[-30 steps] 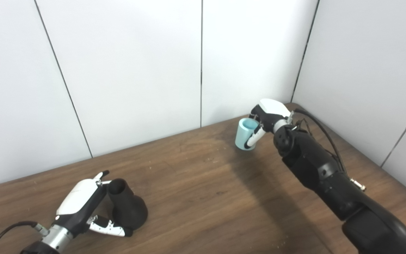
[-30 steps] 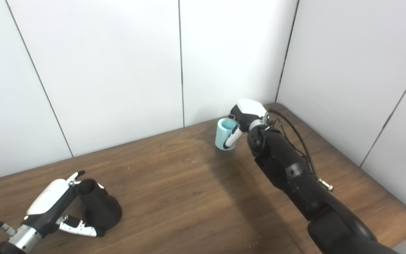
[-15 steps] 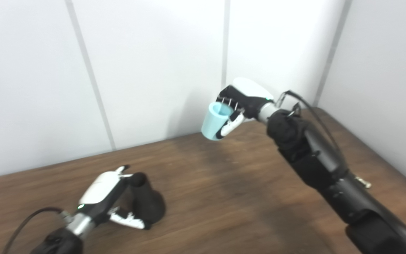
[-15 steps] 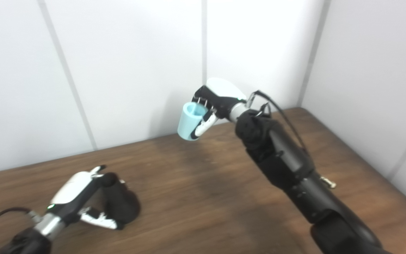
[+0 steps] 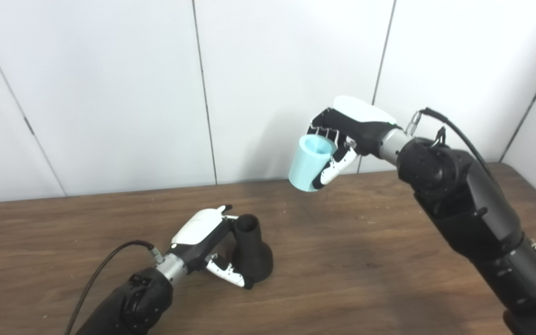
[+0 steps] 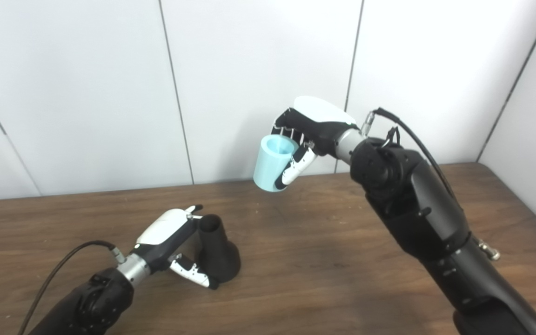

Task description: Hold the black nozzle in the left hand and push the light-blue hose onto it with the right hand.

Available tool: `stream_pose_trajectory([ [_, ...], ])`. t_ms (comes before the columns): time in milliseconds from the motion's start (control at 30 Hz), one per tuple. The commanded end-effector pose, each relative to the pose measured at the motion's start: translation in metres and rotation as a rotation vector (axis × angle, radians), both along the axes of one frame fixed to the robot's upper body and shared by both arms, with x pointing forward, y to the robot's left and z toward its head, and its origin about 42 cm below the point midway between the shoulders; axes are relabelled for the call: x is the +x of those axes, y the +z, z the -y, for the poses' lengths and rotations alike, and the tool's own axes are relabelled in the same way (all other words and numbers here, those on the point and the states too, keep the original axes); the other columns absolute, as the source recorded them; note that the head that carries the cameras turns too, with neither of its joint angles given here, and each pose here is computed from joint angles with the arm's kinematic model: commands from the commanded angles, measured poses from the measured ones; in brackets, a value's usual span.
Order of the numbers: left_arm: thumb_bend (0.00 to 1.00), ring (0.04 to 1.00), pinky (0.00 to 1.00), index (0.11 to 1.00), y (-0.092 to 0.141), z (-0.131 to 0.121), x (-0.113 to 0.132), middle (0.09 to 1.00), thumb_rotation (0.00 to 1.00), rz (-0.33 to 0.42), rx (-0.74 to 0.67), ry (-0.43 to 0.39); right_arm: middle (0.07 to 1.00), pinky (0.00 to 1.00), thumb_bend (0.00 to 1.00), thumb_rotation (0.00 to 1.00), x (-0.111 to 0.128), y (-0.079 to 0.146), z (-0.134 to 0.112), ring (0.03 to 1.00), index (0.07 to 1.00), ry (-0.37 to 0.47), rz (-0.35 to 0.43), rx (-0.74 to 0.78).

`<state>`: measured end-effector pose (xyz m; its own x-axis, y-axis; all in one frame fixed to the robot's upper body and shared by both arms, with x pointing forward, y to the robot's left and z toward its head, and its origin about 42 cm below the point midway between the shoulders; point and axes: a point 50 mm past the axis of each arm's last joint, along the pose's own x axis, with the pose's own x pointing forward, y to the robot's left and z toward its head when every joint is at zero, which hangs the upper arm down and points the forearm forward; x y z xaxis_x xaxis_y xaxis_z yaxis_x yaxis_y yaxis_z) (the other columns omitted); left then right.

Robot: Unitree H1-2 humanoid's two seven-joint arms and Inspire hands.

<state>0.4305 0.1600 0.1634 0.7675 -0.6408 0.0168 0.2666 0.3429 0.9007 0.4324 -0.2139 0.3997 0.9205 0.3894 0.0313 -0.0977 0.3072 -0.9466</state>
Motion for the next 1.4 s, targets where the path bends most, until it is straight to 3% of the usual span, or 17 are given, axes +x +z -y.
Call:
stream_pose_trajectory([
  [0,0.53,0.594,1.00,0.489,-0.031,0.013,-0.015,0.474,0.00,-0.085,0.149,-0.036,0.482,0.36,0.50,0.00,-0.007,0.039,-0.015,0.465,0.486,0.077,0.107,-0.002],
  [167,0.53,0.582,1.00,0.492,-0.027,0.016,-0.014,0.467,0.00,-0.077,0.156,-0.029,0.492,0.35,0.50,0.00,-0.005,0.042,-0.025,0.463,0.493,0.132,0.115,-0.020],
  [533,0.53,0.576,1.00,0.496,-0.024,0.023,-0.014,0.461,0.00,-0.078,0.169,-0.024,0.491,0.34,0.50,0.00,-0.004,0.041,-0.035,0.465,0.494,0.161,0.114,-0.037],
  [1000,0.53,0.589,1.00,0.492,-0.017,0.024,-0.012,0.466,0.00,-0.100,0.187,-0.026,0.479,0.36,0.50,0.00,-0.011,0.026,-0.062,0.469,0.481,0.181,0.071,-0.081],
  [1367,0.53,0.587,1.00,0.492,-0.015,0.025,-0.013,0.468,0.00,-0.094,0.192,-0.014,0.481,0.35,0.50,0.00,-0.013,0.012,-0.068,0.464,0.487,0.212,0.039,-0.090],
])
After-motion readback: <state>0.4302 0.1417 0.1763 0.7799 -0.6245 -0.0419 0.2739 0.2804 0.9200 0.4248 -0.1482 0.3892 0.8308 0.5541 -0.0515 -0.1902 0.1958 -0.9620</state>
